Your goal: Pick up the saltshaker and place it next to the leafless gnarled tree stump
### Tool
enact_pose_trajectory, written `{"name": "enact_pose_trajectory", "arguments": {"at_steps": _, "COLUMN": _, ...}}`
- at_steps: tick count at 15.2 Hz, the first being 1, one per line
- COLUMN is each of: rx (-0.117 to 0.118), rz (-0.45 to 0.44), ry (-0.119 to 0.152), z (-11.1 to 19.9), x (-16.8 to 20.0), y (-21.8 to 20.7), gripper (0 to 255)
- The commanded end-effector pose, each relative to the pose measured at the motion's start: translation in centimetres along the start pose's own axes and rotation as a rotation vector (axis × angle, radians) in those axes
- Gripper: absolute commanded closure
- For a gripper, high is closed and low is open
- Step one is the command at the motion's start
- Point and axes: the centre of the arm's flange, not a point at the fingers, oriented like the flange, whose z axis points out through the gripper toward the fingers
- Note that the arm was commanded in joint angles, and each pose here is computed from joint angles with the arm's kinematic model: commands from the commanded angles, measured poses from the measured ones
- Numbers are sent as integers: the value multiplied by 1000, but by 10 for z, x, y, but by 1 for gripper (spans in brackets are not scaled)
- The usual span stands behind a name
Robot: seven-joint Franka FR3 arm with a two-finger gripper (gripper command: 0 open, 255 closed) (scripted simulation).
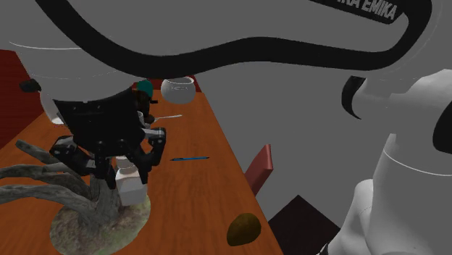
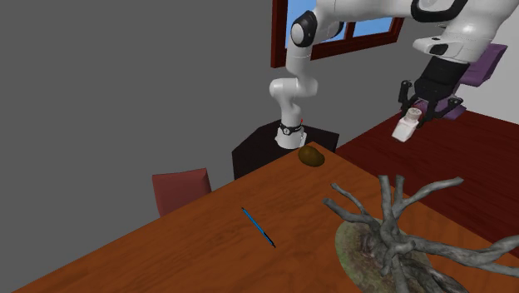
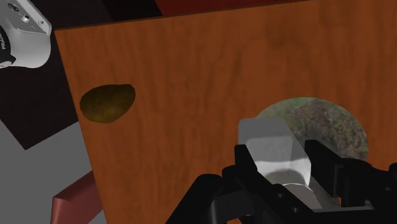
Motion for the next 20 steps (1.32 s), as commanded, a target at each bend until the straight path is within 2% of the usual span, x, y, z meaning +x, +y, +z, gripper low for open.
{"name": "enact_pose_trajectory", "arguments": {"at_steps": 1, "rx": 0, "rz": 0, "ry": 0, "z": 10, "x": -1, "y": -1, "gripper": 255}}
{"name": "enact_pose_trajectory", "arguments": {"at_steps": 20, "rx": 0, "rz": 0, "ry": 0, "z": 110, "x": -10, "y": -12, "gripper": 255}}
